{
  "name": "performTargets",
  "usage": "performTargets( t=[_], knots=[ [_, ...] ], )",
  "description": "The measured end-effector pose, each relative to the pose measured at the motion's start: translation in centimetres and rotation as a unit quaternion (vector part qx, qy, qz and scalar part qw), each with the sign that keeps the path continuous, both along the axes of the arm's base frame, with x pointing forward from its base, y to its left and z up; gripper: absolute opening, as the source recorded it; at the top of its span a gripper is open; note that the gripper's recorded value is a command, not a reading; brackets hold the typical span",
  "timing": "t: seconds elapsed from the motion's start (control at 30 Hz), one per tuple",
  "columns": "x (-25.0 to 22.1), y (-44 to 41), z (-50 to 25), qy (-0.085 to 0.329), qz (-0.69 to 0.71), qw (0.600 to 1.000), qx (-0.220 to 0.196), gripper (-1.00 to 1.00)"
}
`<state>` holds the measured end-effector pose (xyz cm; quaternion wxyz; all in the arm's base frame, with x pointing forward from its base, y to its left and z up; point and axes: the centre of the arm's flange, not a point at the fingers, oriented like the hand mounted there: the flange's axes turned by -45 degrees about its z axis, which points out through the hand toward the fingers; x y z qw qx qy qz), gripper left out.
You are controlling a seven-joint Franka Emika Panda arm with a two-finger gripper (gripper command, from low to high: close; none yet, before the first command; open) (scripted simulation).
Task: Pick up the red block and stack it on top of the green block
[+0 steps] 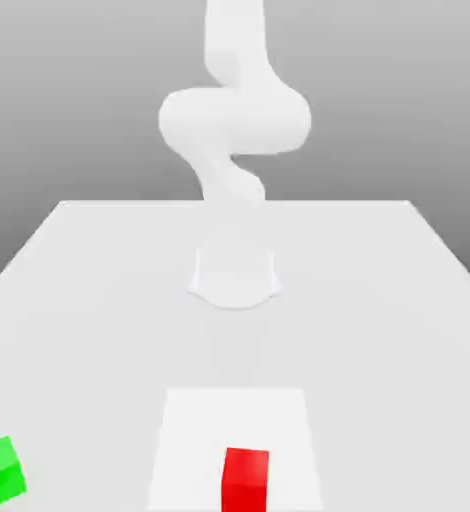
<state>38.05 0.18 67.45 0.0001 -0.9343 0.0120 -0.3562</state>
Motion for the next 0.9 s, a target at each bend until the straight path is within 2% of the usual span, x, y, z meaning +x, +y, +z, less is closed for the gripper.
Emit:
performTargets(
  t=[0.2,0.43,0.6,0.8,0.9],
  knots=[
    [6.8,0.3,-10.0,0.087,-0.013,0.996,0.001,0.0],
    [11.3,0.4,-22.8,0.186,-0.025,0.982,0.004,0.0],
    [12.3,0.6,-32.4,0.255,-0.033,0.966,0.009,0.0],
    [11.0,0.9,-43.7,0.336,-0.041,0.941,0.018,0.0],
    [10.5,1.0,-48.3,0.353,-0.043,0.934,0.021,0.0]
  ],
)
